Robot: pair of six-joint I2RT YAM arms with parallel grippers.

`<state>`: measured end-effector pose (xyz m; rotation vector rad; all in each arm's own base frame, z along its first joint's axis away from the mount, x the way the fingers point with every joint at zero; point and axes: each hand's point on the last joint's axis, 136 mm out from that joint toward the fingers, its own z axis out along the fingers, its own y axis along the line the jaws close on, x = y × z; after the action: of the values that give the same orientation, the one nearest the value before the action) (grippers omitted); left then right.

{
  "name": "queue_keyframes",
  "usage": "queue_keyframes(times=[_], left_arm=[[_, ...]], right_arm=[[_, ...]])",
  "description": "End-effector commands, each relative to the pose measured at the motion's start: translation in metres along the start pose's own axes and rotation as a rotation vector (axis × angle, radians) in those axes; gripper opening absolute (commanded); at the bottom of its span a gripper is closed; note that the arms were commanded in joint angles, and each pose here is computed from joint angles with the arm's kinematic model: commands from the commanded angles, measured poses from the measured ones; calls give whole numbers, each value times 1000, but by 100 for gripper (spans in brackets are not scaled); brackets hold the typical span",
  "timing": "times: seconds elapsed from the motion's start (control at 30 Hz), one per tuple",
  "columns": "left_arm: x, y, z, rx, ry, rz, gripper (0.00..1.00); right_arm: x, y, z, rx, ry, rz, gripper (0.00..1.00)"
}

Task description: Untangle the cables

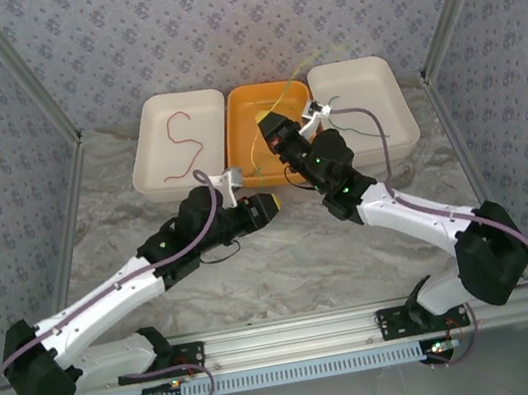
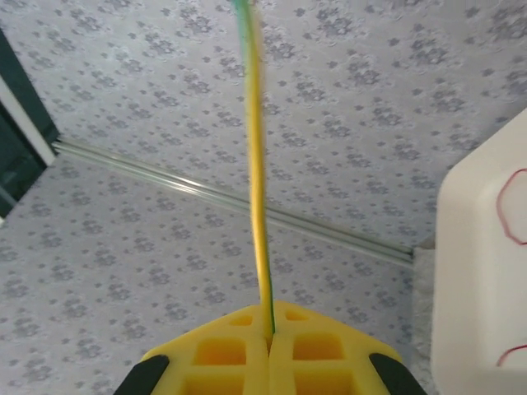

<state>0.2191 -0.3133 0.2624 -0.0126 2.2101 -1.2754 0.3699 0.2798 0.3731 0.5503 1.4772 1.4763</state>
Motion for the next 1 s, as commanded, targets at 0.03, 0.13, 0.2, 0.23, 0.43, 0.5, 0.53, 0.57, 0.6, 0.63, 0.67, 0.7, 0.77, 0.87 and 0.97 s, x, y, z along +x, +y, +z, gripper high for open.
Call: queue_keyframes(times=[0.03, 0.13, 0.2, 0.23, 0.43, 0.5, 0.53, 0.57, 0.6, 0.63, 0.67, 0.7, 0.77, 0.87, 0.97], left_arm=[[-25, 27, -50, -200, -141, 29, 97], [-33, 62, -84, -342, -209, 20, 99], [-31, 79, -96, -371, -224, 1, 98], [-29, 87, -100, -376, -226, -13, 98], [-10, 111, -108, -403, -187, -20, 96], [-6, 113, -110, -397, -179, -20, 95], [-4, 114, -111, -390, -177, -20, 95], [-2, 114, -113, -381, -178, -20, 94], [0, 114, -114, -375, -174, -22, 93], [2, 114, -115, -366, -170, -22, 93], [4, 115, -116, -360, -166, -26, 92], [6, 116, -118, -358, -162, -29, 92], [10, 118, -123, -353, -160, -37, 91], [13, 119, -132, -345, -171, -39, 91], [12, 118, -139, -337, -190, -43, 90]], right_arm=[[-44, 0, 5, 151, -66, -198, 0], [-72, -23, 23, 222, -92, -212, 0], [-86, -42, 39, 259, -105, -179, 0], [-91, -51, 48, 278, -109, -162, 0], [-91, -108, 114, 363, -96, -106, 0], [-89, -130, 131, 388, -115, -97, 0], [-88, -145, 140, 389, -127, -77, 0], [-87, -158, 148, 383, -138, -53, 0], [-86, -173, 154, 385, -146, -29, 0], [-85, -184, 162, 376, -154, -5, 0], [-84, -198, 170, 372, -155, 16, 0], [-81, -207, 176, 368, -149, 32, 0], [-73, -233, 189, 393, -120, 65, 0], [-63, -263, 196, 453, -105, 78, 0], [-55, -290, 194, 523, -98, 80, 0]])
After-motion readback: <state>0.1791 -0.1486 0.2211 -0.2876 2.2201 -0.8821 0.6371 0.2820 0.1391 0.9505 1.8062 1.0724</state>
